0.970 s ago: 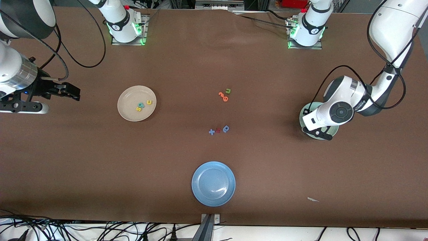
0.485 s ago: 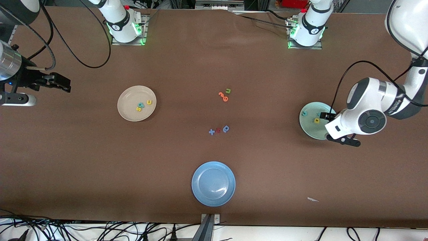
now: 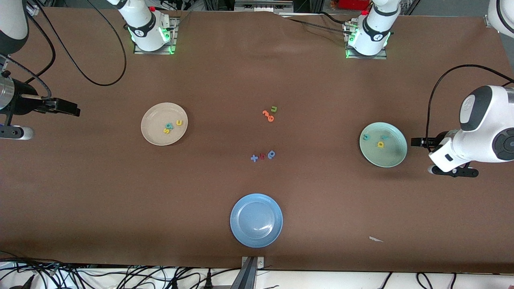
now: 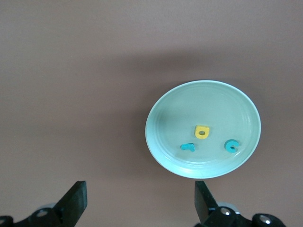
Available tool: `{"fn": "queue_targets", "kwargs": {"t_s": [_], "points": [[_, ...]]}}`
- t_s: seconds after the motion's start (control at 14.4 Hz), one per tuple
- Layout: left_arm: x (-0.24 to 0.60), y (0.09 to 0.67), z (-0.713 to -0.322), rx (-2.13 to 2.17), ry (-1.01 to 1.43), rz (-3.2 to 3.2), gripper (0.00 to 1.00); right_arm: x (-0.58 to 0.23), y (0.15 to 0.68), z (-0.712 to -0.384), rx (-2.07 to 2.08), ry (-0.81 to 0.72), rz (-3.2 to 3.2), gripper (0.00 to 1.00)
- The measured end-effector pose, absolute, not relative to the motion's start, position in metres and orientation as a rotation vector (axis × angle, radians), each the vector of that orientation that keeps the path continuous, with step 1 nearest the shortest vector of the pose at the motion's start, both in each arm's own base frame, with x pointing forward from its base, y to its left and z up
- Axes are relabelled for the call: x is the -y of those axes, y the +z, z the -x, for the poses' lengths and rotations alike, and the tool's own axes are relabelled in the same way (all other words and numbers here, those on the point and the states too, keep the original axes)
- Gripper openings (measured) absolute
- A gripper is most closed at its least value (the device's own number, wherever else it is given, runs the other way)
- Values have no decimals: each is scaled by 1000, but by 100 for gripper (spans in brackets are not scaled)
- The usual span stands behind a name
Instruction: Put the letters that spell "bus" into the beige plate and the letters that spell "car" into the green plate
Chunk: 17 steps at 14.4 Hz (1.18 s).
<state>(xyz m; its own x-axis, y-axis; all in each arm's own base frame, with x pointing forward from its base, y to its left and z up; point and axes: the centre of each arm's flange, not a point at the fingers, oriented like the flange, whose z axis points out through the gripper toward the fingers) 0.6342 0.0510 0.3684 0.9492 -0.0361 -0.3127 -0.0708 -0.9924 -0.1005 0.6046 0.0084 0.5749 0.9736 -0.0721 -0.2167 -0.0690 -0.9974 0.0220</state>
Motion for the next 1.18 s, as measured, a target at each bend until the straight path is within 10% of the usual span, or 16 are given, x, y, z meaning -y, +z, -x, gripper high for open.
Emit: {"fn": "queue_targets", "kwargs": {"t_s": [1.18], "points": [[-13,567,-580,130,97,3101,100,-24,573,-600,66,-211,-3118,100]]}}
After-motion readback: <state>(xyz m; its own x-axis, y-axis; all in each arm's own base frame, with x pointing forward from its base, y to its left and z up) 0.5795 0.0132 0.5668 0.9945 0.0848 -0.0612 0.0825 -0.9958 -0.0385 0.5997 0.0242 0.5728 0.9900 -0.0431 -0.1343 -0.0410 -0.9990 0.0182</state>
